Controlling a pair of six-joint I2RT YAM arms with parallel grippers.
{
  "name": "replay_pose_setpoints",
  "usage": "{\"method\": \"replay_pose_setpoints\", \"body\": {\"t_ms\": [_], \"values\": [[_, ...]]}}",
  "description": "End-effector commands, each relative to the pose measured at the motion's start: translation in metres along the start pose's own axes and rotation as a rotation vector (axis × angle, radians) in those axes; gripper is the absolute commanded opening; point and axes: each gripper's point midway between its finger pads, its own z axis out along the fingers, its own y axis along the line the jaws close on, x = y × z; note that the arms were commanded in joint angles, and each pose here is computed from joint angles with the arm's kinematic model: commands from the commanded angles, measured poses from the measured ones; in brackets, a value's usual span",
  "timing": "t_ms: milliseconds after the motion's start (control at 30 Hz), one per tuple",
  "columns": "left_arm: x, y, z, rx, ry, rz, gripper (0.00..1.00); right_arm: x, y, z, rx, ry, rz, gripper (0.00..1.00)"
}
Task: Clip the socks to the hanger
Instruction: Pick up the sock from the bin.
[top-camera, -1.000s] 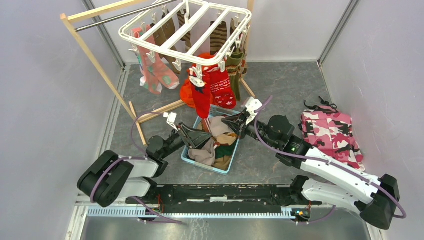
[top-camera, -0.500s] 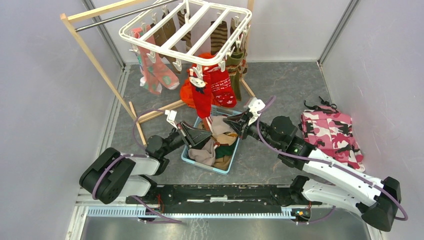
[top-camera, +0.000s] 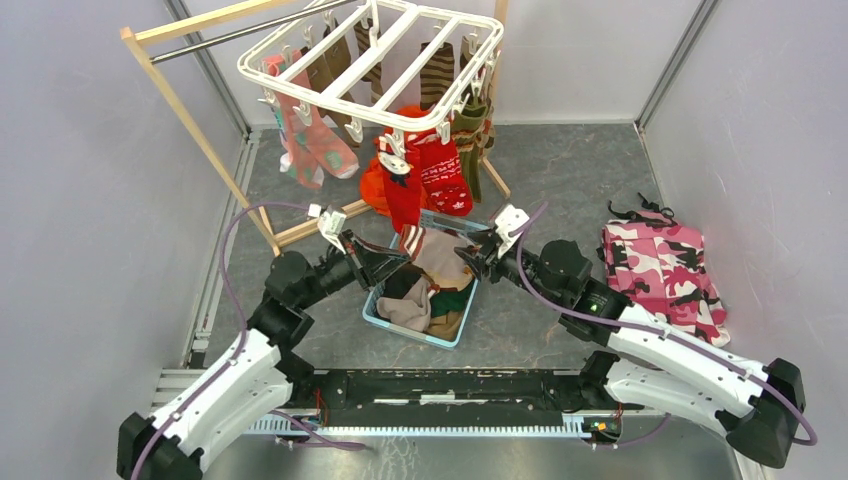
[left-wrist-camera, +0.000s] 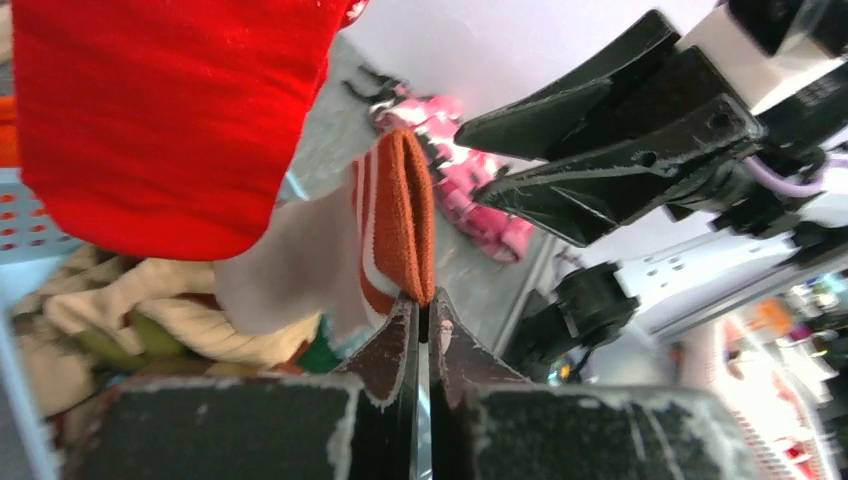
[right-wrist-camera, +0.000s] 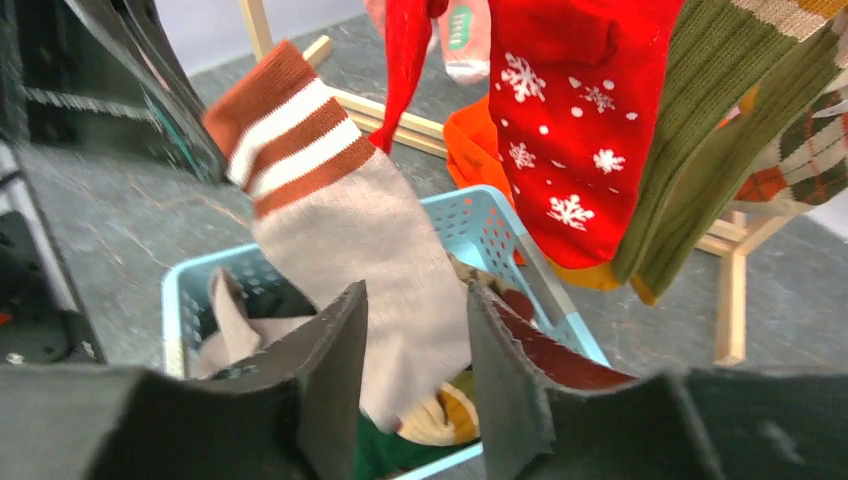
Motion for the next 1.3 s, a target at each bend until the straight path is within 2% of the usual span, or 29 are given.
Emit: {"method": "replay_pose_setpoints", "body": {"t_ms": [0,100,133,333,467,600,967,1267], "values": [[0.027,0.024,-0.020,-0.198,0.294,0.136,0.02,-0.009,-0.004,-0.006,0.003,-0.034,-0.091,0.57],[0.016,0.015,-0.023,-0.206,0.401,0.249,0.02,-0.021,0.013,-0.005,-0.109,-0.076,-0.182,0.76],[0.013,0.013,-0.023,-0.198,0.434,0.297,0.02,-0.025,0.019,-0.003,-0.155,-0.088,-0.219,0.79],[-0.007,-0.008,-0.019,-0.080,0.549,0.537,0.02,-0.035,0.061,0.004,-0.416,-0.194,-0.435,0.81],[-0.012,-0.030,-0.028,0.045,0.578,0.643,0.02,-0.046,0.072,0.001,-0.483,-0.295,-0.562,0.84],[-0.012,-0.045,-0.036,0.146,0.565,0.731,0.02,-0.058,0.080,0.006,-0.539,-0.319,-0.626,0.85],[-0.017,-0.063,-0.045,0.262,0.539,0.852,0.02,-0.074,0.103,0.034,-0.684,-0.301,-0.548,0.81],[-0.020,-0.062,-0.049,0.241,0.524,0.878,0.02,-0.061,0.112,0.039,-0.762,-0.239,-0.512,0.58]]}}
